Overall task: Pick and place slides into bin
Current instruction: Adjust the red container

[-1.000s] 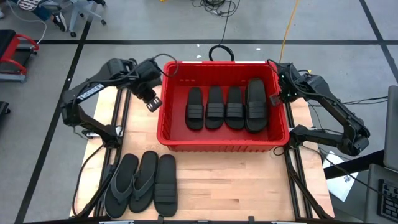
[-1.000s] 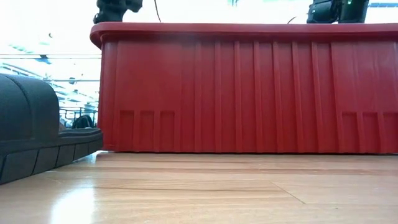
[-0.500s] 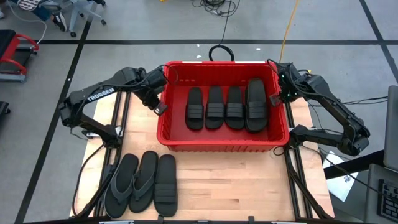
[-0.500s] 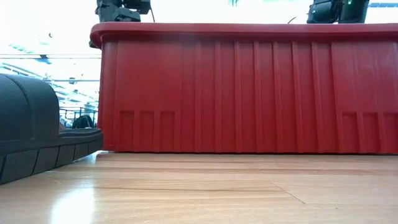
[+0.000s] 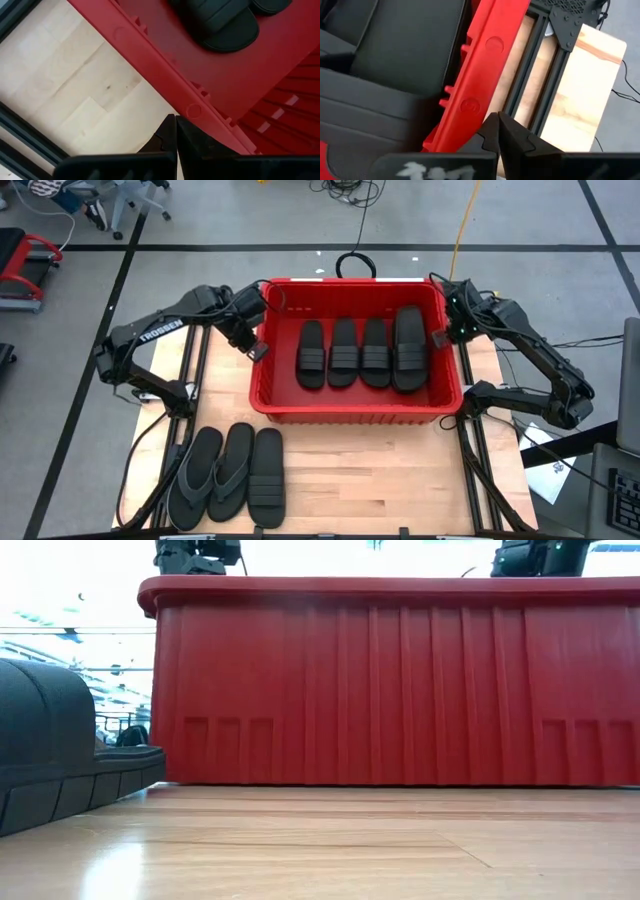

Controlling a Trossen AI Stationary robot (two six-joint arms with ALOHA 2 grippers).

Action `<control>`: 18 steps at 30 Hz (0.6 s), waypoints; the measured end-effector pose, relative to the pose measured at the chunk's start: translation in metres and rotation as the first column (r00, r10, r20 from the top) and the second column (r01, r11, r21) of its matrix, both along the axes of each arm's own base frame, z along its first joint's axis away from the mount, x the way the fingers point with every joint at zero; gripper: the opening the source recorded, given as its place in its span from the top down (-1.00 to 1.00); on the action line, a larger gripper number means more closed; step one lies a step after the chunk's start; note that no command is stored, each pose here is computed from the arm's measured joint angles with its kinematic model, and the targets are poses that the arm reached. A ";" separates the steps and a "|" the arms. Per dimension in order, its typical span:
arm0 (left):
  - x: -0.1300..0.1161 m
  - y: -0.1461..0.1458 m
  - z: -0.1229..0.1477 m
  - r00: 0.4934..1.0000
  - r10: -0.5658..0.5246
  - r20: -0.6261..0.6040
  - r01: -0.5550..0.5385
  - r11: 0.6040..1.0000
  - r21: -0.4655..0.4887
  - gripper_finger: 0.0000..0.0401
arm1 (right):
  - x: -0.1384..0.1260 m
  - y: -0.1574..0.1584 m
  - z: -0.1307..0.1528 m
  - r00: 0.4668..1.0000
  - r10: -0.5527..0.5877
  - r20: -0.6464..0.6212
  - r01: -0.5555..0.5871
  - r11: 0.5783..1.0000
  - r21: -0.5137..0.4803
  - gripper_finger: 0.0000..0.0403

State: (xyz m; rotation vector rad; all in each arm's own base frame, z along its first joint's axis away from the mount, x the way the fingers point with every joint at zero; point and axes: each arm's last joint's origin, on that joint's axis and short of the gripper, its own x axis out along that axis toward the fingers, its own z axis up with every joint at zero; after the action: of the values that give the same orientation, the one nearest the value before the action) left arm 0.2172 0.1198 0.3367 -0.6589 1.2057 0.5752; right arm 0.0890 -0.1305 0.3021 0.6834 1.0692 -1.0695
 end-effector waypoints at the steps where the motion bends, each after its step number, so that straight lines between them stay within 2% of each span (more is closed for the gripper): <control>1: -0.001 0.001 0.000 1.000 0.003 -0.001 -0.003 1.000 0.002 0.99 | 0.001 -0.001 0.000 1.000 0.000 0.009 0.000 1.000 -0.007 1.00; 7: -0.005 0.008 -0.001 1.000 0.015 -0.019 -0.015 1.000 0.007 1.00 | 0.007 -0.007 -0.001 0.997 0.021 0.075 -0.022 1.000 0.002 1.00; 15: -0.011 0.018 -0.001 0.999 0.027 -0.019 -0.026 1.000 0.015 1.00 | 0.015 -0.018 -0.007 0.997 0.046 0.053 -0.047 0.999 0.003 1.00; 18: -0.012 0.019 -0.001 0.999 0.026 -0.028 -0.025 0.999 0.030 1.00 | 0.014 -0.019 -0.005 0.999 0.036 0.005 -0.035 0.998 -0.051 1.00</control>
State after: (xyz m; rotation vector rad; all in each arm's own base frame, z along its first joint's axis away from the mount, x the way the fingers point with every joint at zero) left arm 0.2054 0.1391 0.3356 -0.6433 1.2145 0.6245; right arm 0.1025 -0.1491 0.2968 0.6246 1.0421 -1.0601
